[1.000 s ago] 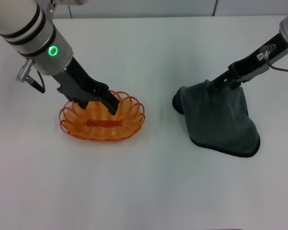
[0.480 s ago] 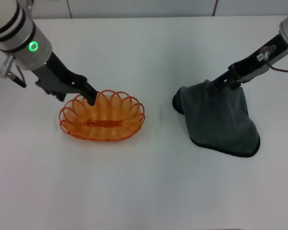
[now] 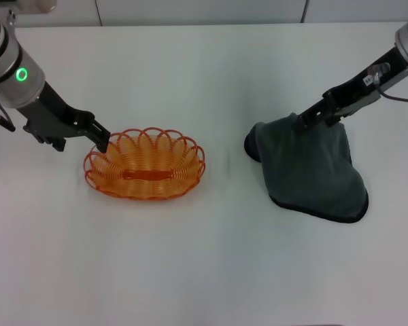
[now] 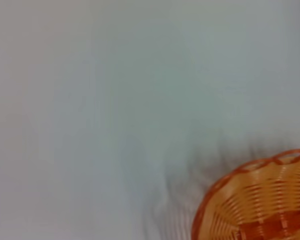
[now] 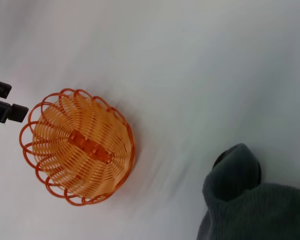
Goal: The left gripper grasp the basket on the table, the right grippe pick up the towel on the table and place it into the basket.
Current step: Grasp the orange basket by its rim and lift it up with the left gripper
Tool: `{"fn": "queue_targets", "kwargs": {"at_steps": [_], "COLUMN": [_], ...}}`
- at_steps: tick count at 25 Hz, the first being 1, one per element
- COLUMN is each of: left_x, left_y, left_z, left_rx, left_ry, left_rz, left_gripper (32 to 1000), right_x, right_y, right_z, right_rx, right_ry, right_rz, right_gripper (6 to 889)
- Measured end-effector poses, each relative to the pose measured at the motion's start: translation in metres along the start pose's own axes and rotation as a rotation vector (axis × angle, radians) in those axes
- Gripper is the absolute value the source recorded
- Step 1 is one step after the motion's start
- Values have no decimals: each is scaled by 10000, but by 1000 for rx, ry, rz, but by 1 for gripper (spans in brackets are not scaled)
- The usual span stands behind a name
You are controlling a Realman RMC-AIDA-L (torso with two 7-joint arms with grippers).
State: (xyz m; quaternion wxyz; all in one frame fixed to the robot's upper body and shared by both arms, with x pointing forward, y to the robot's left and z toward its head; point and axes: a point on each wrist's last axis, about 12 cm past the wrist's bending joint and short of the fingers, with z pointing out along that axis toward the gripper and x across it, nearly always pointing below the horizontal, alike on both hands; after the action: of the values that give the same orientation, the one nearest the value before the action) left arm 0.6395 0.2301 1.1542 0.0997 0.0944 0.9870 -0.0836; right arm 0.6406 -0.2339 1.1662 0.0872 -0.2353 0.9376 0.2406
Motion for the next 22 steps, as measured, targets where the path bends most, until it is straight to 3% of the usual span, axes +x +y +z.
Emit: {"fn": "queue_targets", "kwargs": {"at_steps": [8, 22], "left_x": [33, 89], "left_y": [142, 83], "left_z": [116, 351], "left_rx": [5, 13], "left_ry": [13, 12], "left_rz": [-61, -72], "left_gripper": [845, 845], "right_x": [-5, -25], "right_y": [3, 24], "right_z": [-1, 5], "right_rx": [-1, -3], "right_ry": [-2, -4], "right_rz": [-3, -20], "right_gripper": [864, 865]}}
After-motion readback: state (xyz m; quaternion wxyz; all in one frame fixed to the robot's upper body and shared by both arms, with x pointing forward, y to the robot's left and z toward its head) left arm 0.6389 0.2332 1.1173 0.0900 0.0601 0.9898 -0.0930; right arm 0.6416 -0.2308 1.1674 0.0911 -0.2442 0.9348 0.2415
